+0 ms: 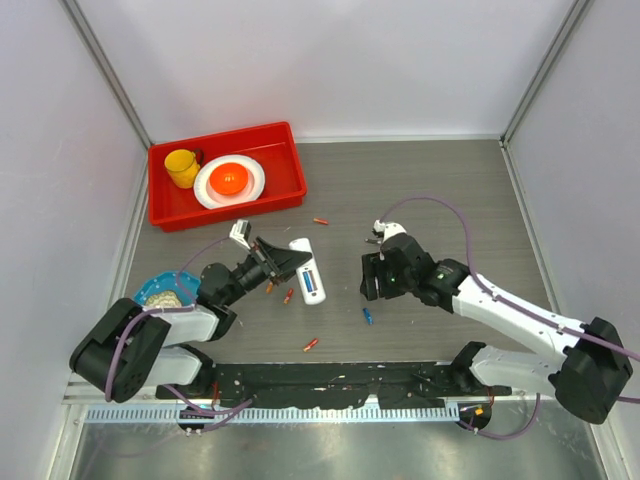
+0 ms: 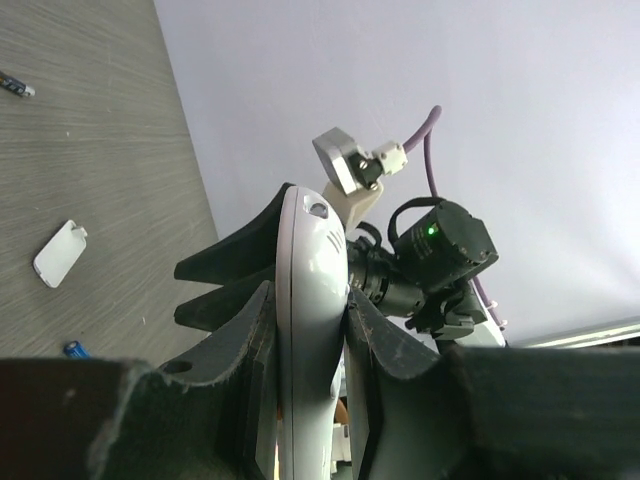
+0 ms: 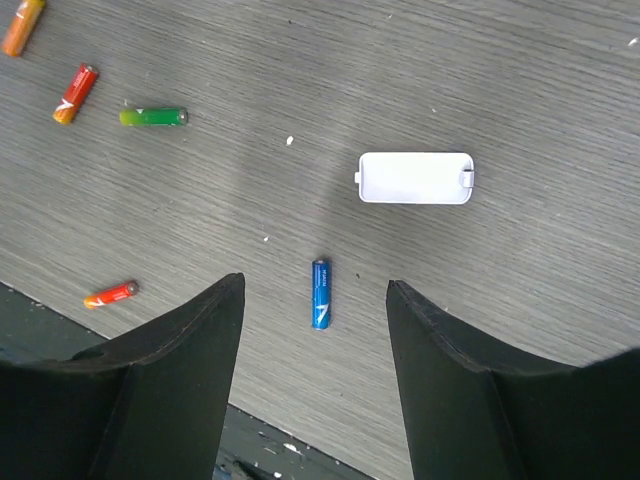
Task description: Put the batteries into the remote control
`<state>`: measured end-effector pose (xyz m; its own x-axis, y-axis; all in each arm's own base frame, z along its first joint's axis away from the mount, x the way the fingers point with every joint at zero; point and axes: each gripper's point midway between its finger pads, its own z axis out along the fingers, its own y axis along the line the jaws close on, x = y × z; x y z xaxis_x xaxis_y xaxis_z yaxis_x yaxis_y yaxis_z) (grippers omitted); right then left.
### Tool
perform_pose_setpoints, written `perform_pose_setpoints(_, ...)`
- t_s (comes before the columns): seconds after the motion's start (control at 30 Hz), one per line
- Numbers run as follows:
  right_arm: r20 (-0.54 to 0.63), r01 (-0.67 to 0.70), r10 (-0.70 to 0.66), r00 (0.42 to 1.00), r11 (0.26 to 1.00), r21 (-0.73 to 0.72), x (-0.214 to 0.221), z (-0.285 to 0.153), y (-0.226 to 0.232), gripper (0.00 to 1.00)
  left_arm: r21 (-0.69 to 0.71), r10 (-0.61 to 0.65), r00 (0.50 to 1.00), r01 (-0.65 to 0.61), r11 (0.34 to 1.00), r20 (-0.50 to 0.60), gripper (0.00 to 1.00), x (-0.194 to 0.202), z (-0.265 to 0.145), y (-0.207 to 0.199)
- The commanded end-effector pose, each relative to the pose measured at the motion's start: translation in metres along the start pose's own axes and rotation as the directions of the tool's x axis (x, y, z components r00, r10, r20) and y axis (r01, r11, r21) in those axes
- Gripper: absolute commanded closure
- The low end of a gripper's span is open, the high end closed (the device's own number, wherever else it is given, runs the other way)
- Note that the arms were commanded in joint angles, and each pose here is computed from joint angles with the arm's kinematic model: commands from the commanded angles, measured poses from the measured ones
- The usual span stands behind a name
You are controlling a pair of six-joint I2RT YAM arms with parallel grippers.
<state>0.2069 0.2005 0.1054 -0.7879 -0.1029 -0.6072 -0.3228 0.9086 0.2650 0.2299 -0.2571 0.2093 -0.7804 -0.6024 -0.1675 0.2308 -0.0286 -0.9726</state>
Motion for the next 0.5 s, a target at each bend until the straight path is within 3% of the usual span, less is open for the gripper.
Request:
perform_pose_setpoints(0.0, 0.077, 0.001, -0.008, 0.997, 0.996, 0.084, -0.019, 0.005, -0.002, 0.36, 0.204, 0.082, 0.997, -0.082, 0.976, 0.009, 1.00, -0.004, -0.011, -0.053)
perform_pose_setpoints(0.1, 0.131, 0.022, -0.027, 0.991, 0.999, 0.039, -0.033, 0.012, 0.023, 0.36, 0.208, 0.091, 0.996, -0.091, 0.974, 0.013, 1.00, -0.009, -0.017, -0.057)
perform_pose_setpoints(0.23, 0.071, 0.105, -0.103, 0.992, 0.994, -0.036, -0.027, 0.047, 0.062, 0.36, 0.182, 0.094, 0.995, -0.100, 0.978, 0.041, 1.00, -0.014, -0.029, -0.054)
perform_pose_setpoints(0.37, 0.082, 0.251, -0.243, 0.967, 0.961, -0.116, -0.029, 0.071, 0.092, 0.35, 0.174, 0.110, 0.992, -0.120, 0.977, 0.066, 1.00, -0.019, -0.037, -0.060)
perform_pose_setpoints(0.47, 0.099, 0.268, -0.254, 0.962, 0.950, -0.162, -0.032, 0.082, 0.105, 0.34, 0.179, 0.138, 0.988, -0.148, 0.973, 0.069, 1.00, -0.017, -0.044, -0.068)
